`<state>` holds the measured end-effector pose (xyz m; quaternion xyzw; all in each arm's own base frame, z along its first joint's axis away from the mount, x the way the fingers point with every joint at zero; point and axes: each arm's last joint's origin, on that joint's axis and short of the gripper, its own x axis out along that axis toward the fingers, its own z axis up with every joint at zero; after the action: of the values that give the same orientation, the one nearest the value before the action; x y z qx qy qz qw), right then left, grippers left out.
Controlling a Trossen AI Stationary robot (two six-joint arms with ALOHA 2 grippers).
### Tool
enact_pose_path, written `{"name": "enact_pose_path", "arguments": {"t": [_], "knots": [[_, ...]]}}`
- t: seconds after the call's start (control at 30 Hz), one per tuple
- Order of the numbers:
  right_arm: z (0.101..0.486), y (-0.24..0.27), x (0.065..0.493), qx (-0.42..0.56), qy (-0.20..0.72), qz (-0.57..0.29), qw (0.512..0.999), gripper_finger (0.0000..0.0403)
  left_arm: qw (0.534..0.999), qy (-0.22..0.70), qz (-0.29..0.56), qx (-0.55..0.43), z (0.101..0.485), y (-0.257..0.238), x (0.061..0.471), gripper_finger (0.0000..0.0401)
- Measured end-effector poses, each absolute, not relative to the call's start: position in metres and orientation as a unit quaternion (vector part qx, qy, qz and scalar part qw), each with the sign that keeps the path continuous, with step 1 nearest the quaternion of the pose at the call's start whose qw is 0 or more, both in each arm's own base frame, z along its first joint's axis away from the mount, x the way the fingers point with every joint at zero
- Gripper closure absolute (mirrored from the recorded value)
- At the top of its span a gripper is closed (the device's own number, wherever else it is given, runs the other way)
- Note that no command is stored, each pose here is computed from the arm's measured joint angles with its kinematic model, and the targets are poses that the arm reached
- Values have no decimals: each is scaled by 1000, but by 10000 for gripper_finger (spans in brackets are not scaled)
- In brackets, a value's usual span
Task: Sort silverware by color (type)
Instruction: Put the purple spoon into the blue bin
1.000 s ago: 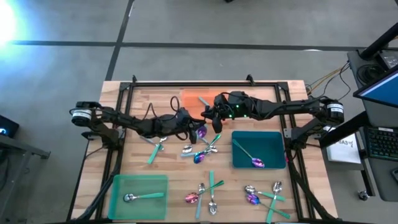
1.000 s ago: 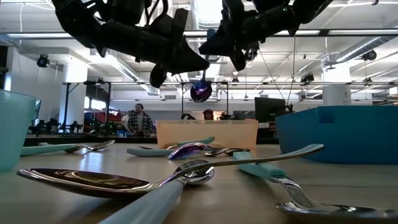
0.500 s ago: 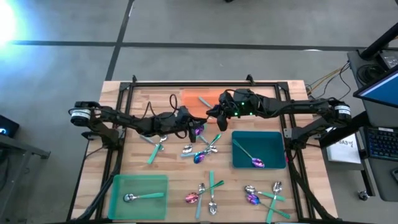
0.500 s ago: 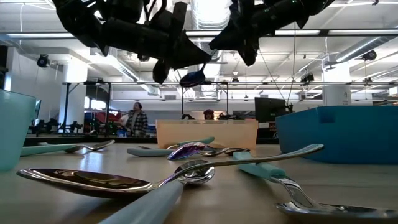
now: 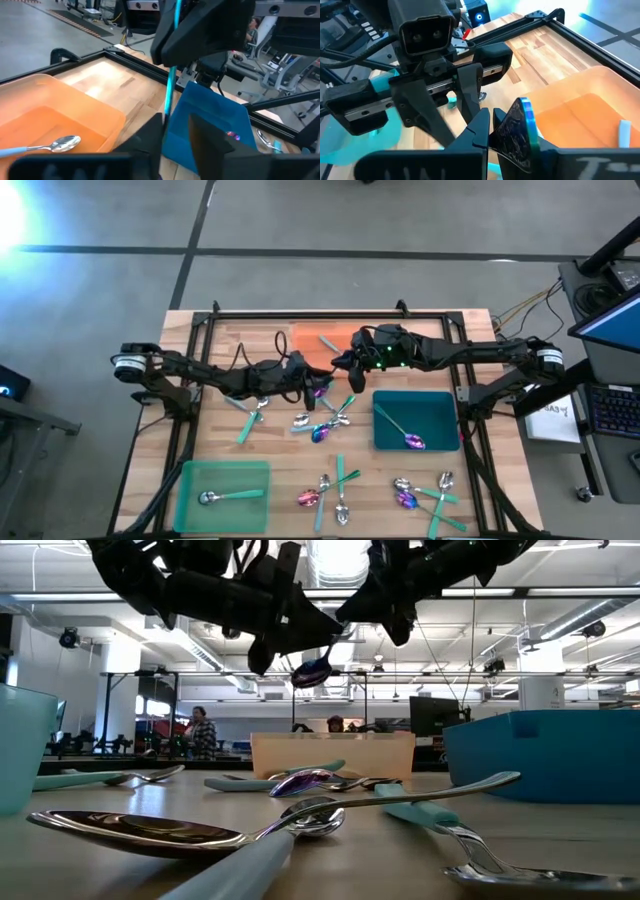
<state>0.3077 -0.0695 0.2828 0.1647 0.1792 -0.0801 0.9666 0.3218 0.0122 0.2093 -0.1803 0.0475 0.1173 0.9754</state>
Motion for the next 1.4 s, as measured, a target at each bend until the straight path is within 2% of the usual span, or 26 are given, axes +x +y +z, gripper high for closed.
{"name": "enact_pose_path", "arguments": {"t": [0.2,0.33,0.5,0.63,0.93,1.13,1.4], "knots": [[278,-74,301,152,216,-121,957,397,980,43,92,-172,213,9,322,239],[297,-72,288,130,269,-167,940,397,982,42,62,-175,222,8,317,218],[328,-60,273,139,334,-161,918,396,981,65,59,-172,227,8,310,222],[340,-44,255,162,419,-176,876,396,979,95,66,-171,229,8,303,231],[317,-1,225,200,591,-187,759,395,972,147,77,-166,238,8,285,244],[301,12,225,218,642,-180,713,390,970,160,80,-165,249,7,269,244],[292,13,220,237,681,-175,671,330,960,199,87,-176,258,6,246,244]]}}
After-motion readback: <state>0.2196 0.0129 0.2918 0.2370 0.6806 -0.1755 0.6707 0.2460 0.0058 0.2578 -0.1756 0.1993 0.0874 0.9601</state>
